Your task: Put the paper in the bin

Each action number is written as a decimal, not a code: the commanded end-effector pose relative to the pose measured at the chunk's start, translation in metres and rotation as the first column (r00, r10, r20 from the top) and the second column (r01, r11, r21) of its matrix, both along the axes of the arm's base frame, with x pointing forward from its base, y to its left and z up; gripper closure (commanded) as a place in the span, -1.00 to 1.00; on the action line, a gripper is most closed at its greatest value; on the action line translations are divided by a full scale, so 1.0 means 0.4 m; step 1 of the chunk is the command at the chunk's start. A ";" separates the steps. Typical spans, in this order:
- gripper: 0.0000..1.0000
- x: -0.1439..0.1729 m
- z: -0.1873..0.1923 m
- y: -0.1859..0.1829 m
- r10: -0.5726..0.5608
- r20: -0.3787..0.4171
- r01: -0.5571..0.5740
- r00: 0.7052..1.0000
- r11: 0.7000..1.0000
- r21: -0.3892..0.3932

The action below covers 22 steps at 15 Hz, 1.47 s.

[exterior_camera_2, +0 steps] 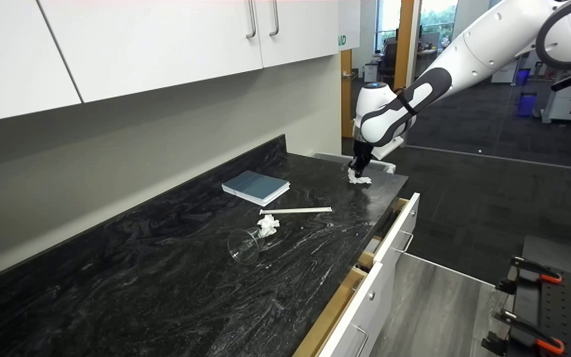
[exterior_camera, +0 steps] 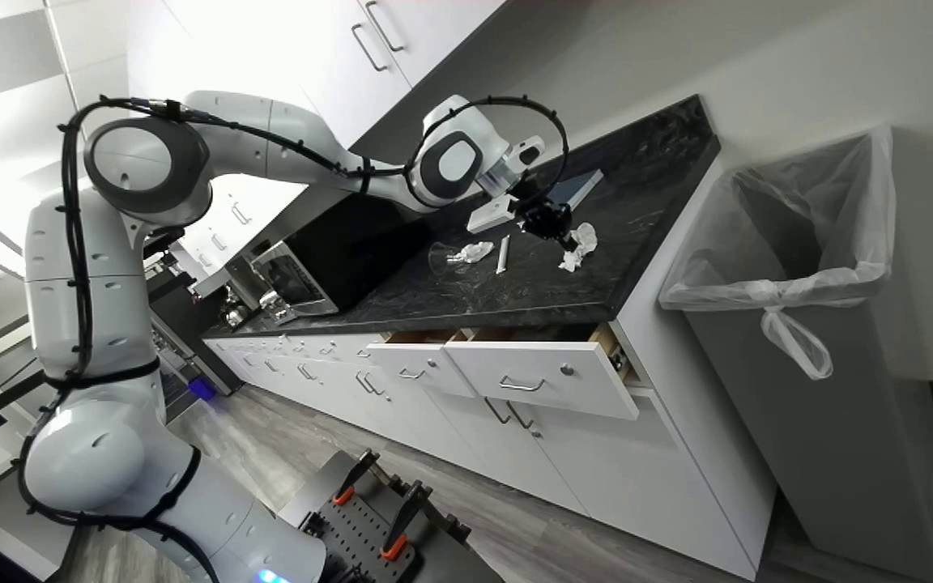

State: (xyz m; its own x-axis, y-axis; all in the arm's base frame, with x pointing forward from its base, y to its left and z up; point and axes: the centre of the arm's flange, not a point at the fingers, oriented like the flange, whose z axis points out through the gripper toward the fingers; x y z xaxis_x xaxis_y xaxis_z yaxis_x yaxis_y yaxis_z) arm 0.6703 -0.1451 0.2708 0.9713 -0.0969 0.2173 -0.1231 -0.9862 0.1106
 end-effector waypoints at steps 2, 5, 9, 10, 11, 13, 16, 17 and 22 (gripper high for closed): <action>0.99 0.017 0.016 -0.024 -0.039 0.074 0.042 0.997 0.999 -0.031; 0.99 0.072 0.102 -0.088 -0.111 0.247 0.130 0.963 0.990 -0.062; 0.99 0.178 0.185 -0.214 -0.222 0.375 0.282 0.900 0.952 -0.115; 0.99 0.211 0.196 -0.250 -0.249 0.392 0.320 0.886 0.939 -0.128; 0.99 0.239 0.202 -0.284 -0.273 0.407 0.355 0.871 0.925 -0.138; 0.99 0.286 0.199 -0.343 -0.307 0.408 0.397 0.860 0.904 -0.157; 0.99 0.329 0.190 -0.397 -0.339 0.377 0.421 0.862 0.893 -0.160; 0.99 0.338 0.187 -0.415 -0.355 0.366 0.432 0.860 0.889 -0.154; 0.17 0.353 0.180 -0.461 -0.403 0.315 0.467 0.860 0.869 -0.163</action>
